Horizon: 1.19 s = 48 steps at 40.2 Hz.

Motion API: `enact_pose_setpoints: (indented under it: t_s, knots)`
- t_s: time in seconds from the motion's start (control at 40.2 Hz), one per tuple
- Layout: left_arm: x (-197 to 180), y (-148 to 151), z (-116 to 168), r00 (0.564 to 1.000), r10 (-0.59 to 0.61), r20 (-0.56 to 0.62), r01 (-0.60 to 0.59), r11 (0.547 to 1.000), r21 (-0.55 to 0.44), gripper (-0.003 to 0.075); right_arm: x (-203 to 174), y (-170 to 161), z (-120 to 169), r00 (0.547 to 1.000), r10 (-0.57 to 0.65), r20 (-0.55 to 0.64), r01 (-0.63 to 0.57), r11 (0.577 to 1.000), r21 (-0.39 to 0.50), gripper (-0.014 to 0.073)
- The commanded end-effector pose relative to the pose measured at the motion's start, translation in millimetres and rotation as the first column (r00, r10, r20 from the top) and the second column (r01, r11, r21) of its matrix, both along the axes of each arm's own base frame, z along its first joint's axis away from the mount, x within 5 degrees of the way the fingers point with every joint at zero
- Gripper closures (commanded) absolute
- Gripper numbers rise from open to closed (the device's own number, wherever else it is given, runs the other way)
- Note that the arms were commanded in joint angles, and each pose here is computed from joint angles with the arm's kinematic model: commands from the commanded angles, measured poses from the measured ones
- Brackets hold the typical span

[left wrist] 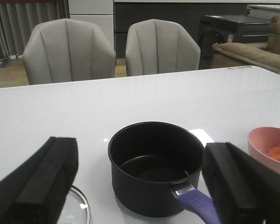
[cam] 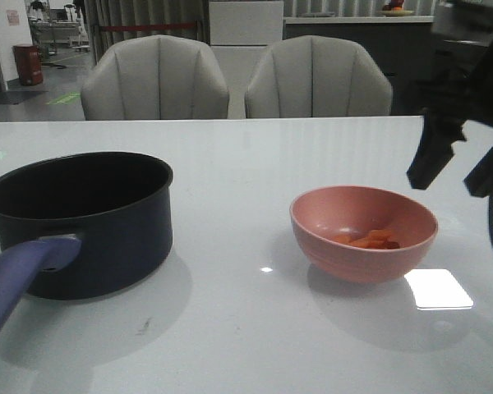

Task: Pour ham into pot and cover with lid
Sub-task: 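Lower the right gripper to the pink bowl rim and grasp it, then lift the pink bowl and carry it over the saucepan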

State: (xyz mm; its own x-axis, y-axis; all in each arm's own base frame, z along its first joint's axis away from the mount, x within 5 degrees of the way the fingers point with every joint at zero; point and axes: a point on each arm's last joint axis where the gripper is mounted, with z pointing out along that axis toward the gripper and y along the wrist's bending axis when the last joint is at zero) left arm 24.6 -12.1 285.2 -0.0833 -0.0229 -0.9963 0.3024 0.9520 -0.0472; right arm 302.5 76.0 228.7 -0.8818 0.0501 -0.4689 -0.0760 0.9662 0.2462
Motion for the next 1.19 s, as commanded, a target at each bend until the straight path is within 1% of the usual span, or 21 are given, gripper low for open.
enact_pose_setpoints:
  t_s: [0.0,0.075,0.124,0.174,0.199,0.273,0.348,0.373,0.522,0.597,0.646,0.721,0.796,0.92,1.044,1.168]
  knots:
    - [-0.7,0.5,14.3,0.997,0.008,0.075,-0.006,0.999,-0.036,0.0136,16.9,5.7,4.6,0.999,0.012,0.042,-0.012,1.000,0.005,0.0110]
    - [-0.7,0.5,14.3,0.997,0.008,0.075,-0.006,0.999,-0.036,0.0136,25.3,7.5,-8.1,1.000,0.012,0.006,-0.012,1.000,-0.002,0.0131]
    - [-0.7,0.5,14.3,0.997,0.008,0.075,-0.006,0.999,-0.036,0.0136,29.9,8.5,-14.9,1.000,0.013,-0.013,-0.013,1.000,-0.005,0.0165]
    - [-0.7,0.5,14.3,0.997,0.008,0.075,-0.006,0.999,-0.036,0.0136,33.6,9.6,-21.5,0.999,0.013,-0.036,-0.014,1.000,-0.006,0.0228]
    - [-0.7,0.5,14.3,0.997,0.008,0.075,-0.006,0.999,-0.036,0.0136,34.9,9.9,-24.0,0.999,0.014,-0.044,-0.014,1.000,-0.008,0.0246]
    - [-0.7,0.5,14.3,0.997,0.008,0.075,-0.006,0.999,-0.036,0.0136,38.7,11.0,-31.2,0.998,0.013,-0.066,-0.014,1.000,-0.008,0.0355]
    - [-0.7,0.5,14.3,0.997,0.008,0.075,-0.006,0.999,-0.036,0.0136,40.1,11.6,-32.8,0.998,0.008,-0.069,-0.008,1.000,-0.002,0.0448]
    - [-0.7,0.5,14.3,0.997,0.008,0.075,-0.006,0.999,-0.036,0.0136,40.4,11.6,-32.7,0.998,0.007,-0.066,-0.007,1.000,-0.002,0.0467]
    - [-0.7,0.5,14.3,0.997,0.008,0.075,-0.006,0.999,-0.036,0.0136,42.9,10.1,-31.6,0.999,0.018,-0.033,-0.019,1.000,-0.013,0.0456]
    - [-0.7,0.5,14.3,0.997,0.008,0.075,-0.006,0.999,-0.036,0.0136,44.6,10.5,-29.3,1.000,0.003,-0.018,-0.003,1.000,0.002,0.0456]
    - [-0.7,0.5,14.3,0.997,0.008,0.075,-0.006,0.999,-0.036,0.0136,46.1,11.4,-22.7,1.000,0.009,-0.012,-0.009,1.000,0.008,0.0456]
    - [-0.7,0.5,14.3,0.997,0.008,0.075,-0.006,0.999,-0.036,0.0136,50.2,14.4,-4.3,1.000,0.024,0.017,-0.025,1.000,0.019,0.0456]
    - [-0.7,0.5,14.3,0.997,0.008,0.075,-0.006,0.999,-0.036,0.0136,53.4,27.4,23.1,0.993,0.080,0.091,-0.082,0.996,0.023,0.0456]
    - [-0.7,0.5,14.3,0.997,0.008,0.075,-0.006,0.999,-0.036,0.0136,51.8,57.1,64.6,0.957,0.182,0.224,-0.191,0.981,0.019,0.0456]
    - [-0.7,0.5,14.3,0.997,0.008,0.075,-0.006,0.999,-0.036,0.0136,44.6,97.2,95.0,0.897,0.278,0.344,-0.301,0.953,0.016,0.0456]
    - [-0.7,0.5,14.3,0.997,0.008,0.075,-0.006,0.999,-0.036,0.0136,31.0,139.6,112.8,0.793,0.346,0.501,-0.395,0.918,-0.008,0.0456]
